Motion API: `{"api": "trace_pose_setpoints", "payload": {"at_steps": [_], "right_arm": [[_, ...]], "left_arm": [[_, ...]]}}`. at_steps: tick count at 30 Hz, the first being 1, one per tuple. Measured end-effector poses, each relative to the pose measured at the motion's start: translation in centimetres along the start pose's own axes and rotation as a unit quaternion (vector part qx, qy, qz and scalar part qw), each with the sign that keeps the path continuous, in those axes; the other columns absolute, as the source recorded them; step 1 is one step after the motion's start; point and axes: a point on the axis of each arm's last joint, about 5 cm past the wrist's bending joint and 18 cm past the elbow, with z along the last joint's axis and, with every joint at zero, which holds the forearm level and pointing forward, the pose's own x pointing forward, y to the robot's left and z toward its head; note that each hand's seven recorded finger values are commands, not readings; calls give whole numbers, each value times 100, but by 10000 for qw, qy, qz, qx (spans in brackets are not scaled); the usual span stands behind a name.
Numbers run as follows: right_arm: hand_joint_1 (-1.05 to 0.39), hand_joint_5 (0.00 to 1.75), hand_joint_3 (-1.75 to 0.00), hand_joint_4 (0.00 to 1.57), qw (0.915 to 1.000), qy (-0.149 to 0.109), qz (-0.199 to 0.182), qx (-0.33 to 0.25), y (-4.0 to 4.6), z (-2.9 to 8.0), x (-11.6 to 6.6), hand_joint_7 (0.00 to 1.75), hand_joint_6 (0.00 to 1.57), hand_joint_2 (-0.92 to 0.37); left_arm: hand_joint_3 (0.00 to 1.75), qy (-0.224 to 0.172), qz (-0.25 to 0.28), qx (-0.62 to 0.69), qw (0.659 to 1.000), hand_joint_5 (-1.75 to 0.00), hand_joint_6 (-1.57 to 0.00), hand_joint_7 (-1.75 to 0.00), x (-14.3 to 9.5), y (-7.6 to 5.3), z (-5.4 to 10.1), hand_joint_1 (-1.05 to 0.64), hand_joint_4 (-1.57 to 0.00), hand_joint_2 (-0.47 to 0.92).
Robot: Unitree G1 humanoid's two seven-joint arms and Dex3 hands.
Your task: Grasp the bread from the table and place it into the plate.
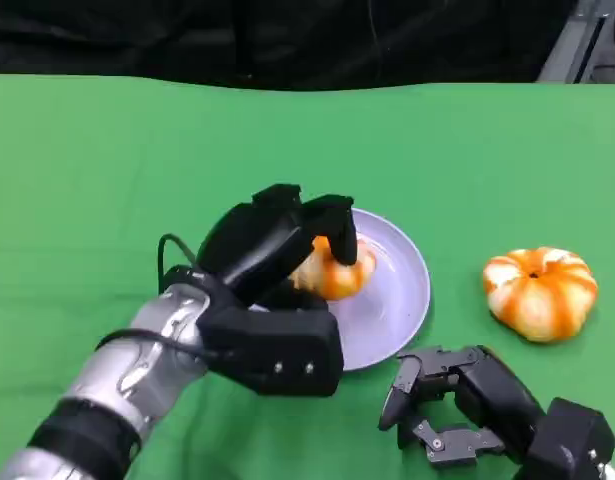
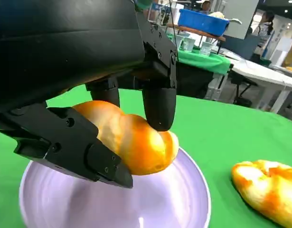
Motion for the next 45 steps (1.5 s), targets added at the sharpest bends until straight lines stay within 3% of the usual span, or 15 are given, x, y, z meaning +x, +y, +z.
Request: {"api": "trace_pose_setpoints", "payload": {"at_steps": [5,11,17,30,37,45], "right_arm": [[16,139,-97,98,10000,5,-2,-13,0,3,5,100,100,-63],[14,138,-109,99,10000,-2,-8,-81,9,7,9,101,102,-54],[16,138,-114,99,9999,-3,-27,-131,16,9,11,103,102,-52],[18,138,-113,99,9999,-57,-10,-130,24,11,-4,105,101,-52],[19,137,-114,98,9999,-52,-7,-118,29,8,-15,105,100,-52],[17,132,-112,99,9999,-75,-10,-139,31,10,-15,104,100,-52]], "left_arm": [[0,-14,-110,13,9999,-175,-42,-171,99,-21,-1,-8,-51,81],[0,53,-219,-16,9997,-175,-49,-167,169,-60,-18,-7,-53,80],[0,133,-300,-48,9995,-175,-42,-172,176,-69,-46,-6,-50,80],[1,420,-633,-5,9971,-174,-47,-152,207,-98,-106,-9,-43,83],[0,484,-804,-25,9956,-173,-46,-153,202,-119,-120,-8,-42,83],[1,562,-987,-245,9932,-163,-50,-142,175,-166,-134,-10,-43,85]]}}
